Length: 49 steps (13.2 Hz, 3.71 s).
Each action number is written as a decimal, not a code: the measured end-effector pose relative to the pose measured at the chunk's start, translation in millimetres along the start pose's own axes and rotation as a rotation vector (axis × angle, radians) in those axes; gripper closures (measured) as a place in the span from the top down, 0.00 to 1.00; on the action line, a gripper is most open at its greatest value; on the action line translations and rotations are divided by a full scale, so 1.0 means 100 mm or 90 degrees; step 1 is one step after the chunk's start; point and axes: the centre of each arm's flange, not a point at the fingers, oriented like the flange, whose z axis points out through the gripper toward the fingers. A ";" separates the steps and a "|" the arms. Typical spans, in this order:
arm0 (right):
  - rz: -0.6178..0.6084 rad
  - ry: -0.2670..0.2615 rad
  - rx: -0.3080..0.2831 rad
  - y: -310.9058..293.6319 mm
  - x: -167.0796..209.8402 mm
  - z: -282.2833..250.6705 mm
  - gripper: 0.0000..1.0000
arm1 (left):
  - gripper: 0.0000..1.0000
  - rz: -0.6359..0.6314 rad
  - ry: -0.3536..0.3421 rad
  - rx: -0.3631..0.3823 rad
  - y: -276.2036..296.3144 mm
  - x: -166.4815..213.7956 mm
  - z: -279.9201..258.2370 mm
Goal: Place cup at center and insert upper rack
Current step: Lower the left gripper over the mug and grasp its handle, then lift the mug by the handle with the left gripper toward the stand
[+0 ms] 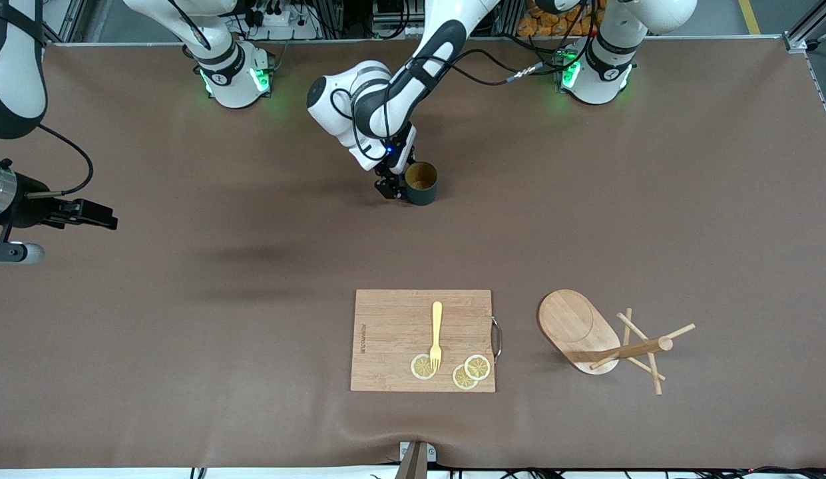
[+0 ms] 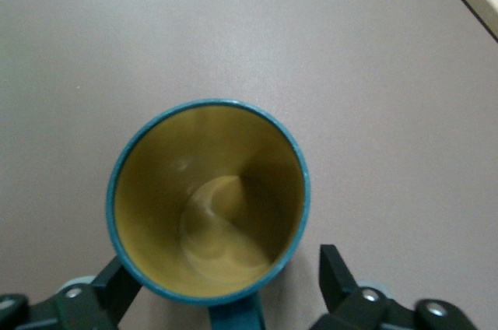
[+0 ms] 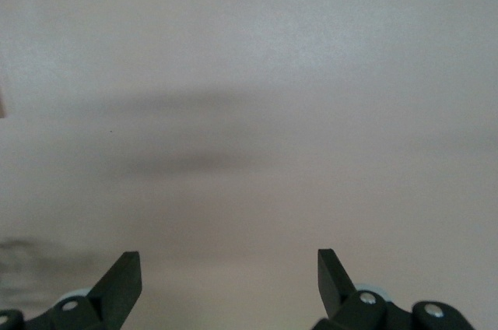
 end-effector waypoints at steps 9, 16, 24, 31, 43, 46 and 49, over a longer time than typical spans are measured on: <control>0.016 0.025 0.001 0.15 0.01 -0.17 1.00 | 1.00 0.000 -0.044 -0.037 0.04 -0.08 -0.19; 0.016 0.015 0.001 0.16 0.05 -0.09 1.00 | 0.63 0.005 -0.065 -0.049 -0.02 -0.18 -0.22; 0.013 0.017 0.001 0.13 0.06 -0.09 1.00 | 0.39 0.008 -0.061 -0.045 -0.05 -0.20 -0.18; 0.013 0.017 0.001 0.12 0.06 -0.09 1.00 | 0.19 0.007 -0.063 -0.045 -0.04 -0.19 -0.20; 0.013 0.017 0.001 0.12 0.06 -0.08 1.00 | 0.19 0.058 -0.138 -0.102 0.04 0.08 -0.94; 0.013 0.017 0.001 0.12 0.06 -0.08 1.00 | 0.19 0.095 -0.190 -0.137 0.31 0.55 -1.34; 0.013 0.017 0.001 0.12 0.06 -0.08 1.00 | 0.19 0.125 -0.249 -0.165 0.67 1.22 -1.66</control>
